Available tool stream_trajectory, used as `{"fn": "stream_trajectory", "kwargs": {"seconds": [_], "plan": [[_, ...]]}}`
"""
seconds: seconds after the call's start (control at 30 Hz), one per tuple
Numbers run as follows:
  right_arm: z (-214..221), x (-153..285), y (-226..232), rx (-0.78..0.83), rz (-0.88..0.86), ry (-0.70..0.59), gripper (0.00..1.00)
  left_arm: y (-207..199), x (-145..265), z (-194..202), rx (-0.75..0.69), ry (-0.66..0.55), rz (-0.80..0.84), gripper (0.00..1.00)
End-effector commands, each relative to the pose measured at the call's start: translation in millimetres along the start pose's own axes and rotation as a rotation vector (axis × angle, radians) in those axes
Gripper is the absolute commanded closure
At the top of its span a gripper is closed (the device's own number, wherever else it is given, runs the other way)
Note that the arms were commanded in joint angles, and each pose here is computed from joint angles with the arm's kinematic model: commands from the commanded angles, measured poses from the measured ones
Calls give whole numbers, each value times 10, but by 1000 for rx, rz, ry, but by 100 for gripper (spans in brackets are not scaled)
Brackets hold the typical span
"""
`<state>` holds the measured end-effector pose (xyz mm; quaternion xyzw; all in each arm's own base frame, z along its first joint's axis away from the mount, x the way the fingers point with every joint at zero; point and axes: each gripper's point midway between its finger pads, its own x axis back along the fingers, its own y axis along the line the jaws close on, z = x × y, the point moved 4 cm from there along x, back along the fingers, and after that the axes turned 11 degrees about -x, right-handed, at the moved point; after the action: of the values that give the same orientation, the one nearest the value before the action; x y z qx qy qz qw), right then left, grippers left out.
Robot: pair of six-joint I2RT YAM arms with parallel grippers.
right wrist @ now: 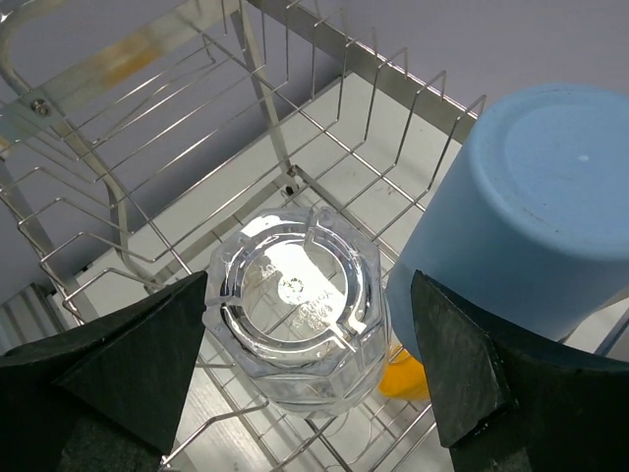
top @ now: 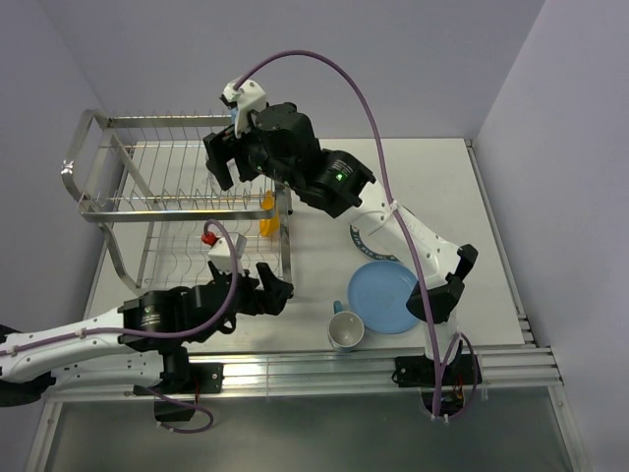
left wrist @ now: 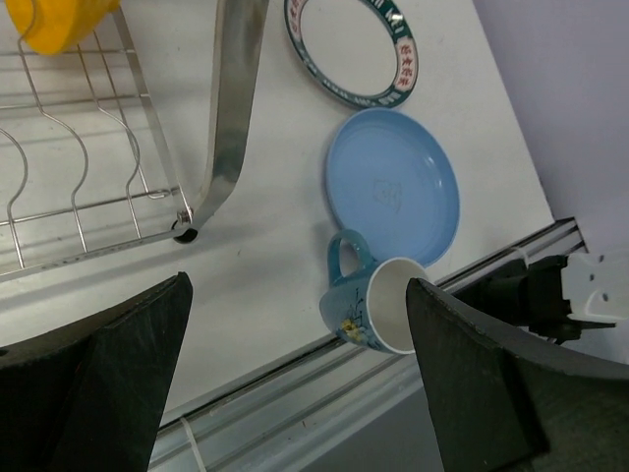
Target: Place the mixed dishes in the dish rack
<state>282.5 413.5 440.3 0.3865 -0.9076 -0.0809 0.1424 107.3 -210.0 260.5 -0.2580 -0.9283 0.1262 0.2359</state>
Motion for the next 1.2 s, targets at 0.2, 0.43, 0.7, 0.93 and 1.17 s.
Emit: {"fn": "stream_trajectory", "kwargs": {"seconds": [0.2,0.43,0.7,0.93,1.17], "plan": [[-740,693,100,-26,-45,-218,8,-341,-343,390,-44,134,73,6],[-1131,1644,-27,-98,-47,-389,7,-495,-602,649,-115,215,46,7],[-653,2886,-628,-329,108,-454,4,-746,-916,1062,-218,329,41,8],[288,3449,-947,-487,122,-346,4,-904,-1091,1346,-251,404,59,12],[1089,3325,-1035,-581,141,-178,4,-836,-1148,1662,-251,487,28,61]]}}
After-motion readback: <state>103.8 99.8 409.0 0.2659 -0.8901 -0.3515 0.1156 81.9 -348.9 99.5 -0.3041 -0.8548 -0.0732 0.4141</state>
